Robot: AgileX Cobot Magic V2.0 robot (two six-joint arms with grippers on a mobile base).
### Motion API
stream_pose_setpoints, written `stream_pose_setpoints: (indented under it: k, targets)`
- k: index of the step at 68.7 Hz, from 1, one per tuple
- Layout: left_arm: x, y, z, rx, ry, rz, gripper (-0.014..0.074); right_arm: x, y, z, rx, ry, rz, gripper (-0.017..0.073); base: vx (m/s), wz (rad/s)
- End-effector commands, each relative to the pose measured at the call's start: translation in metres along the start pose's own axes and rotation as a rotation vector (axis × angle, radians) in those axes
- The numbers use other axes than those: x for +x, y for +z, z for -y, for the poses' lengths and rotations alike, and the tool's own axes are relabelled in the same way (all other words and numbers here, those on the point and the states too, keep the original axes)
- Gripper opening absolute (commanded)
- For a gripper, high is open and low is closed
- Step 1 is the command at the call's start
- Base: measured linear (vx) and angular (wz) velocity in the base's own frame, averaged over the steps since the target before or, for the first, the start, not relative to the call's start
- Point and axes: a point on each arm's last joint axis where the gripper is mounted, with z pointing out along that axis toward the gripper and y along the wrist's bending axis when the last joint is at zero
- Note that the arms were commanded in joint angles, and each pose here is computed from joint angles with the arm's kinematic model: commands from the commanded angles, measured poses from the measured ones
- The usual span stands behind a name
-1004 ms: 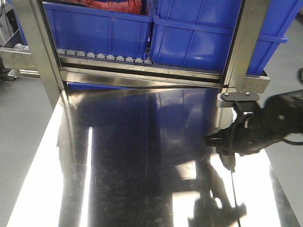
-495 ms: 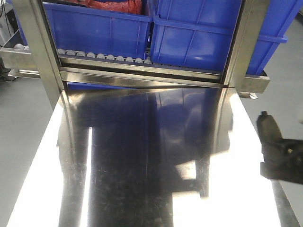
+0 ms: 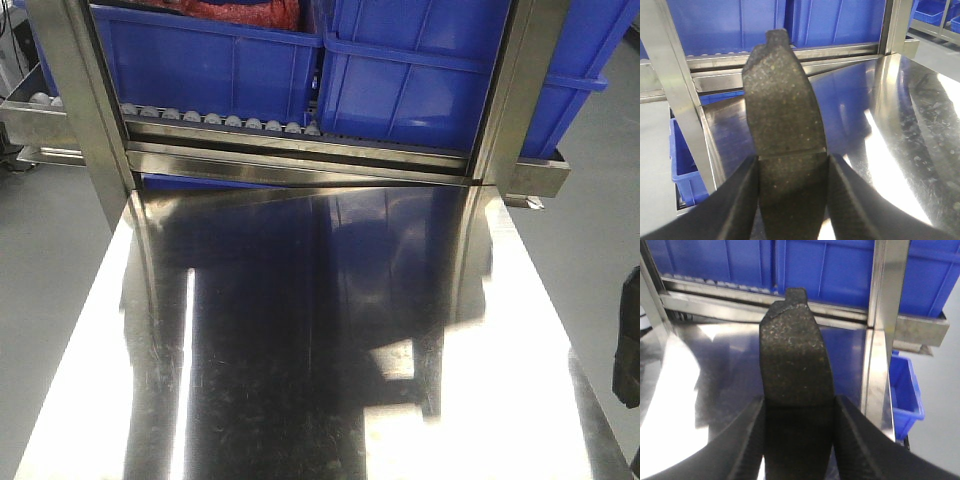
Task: Move and align brake pads A on conveyor
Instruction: 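Lift the brake pad with the right gripper and raise it, then drive the base back and turn away from the steel table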
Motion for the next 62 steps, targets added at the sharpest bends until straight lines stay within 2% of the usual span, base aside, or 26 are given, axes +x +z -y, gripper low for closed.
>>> stream_pose_setpoints:
  k: [1,62]
  targets:
    - [-0.0177,-0.0038,0.0006,0.010,-0.016,0.123,0.0039,-0.0200,-0.0049,-0.0018,-0.013,-0.027,0.147,-0.0004,0.00,0.00]
    - [-0.0176,-0.0038,0.0006,0.010,-0.016,0.122,0.0039,-0.0197,-0.0048,-0.0018,-0.013,-0.026,0.144,-0.0004,-0.01,0.01]
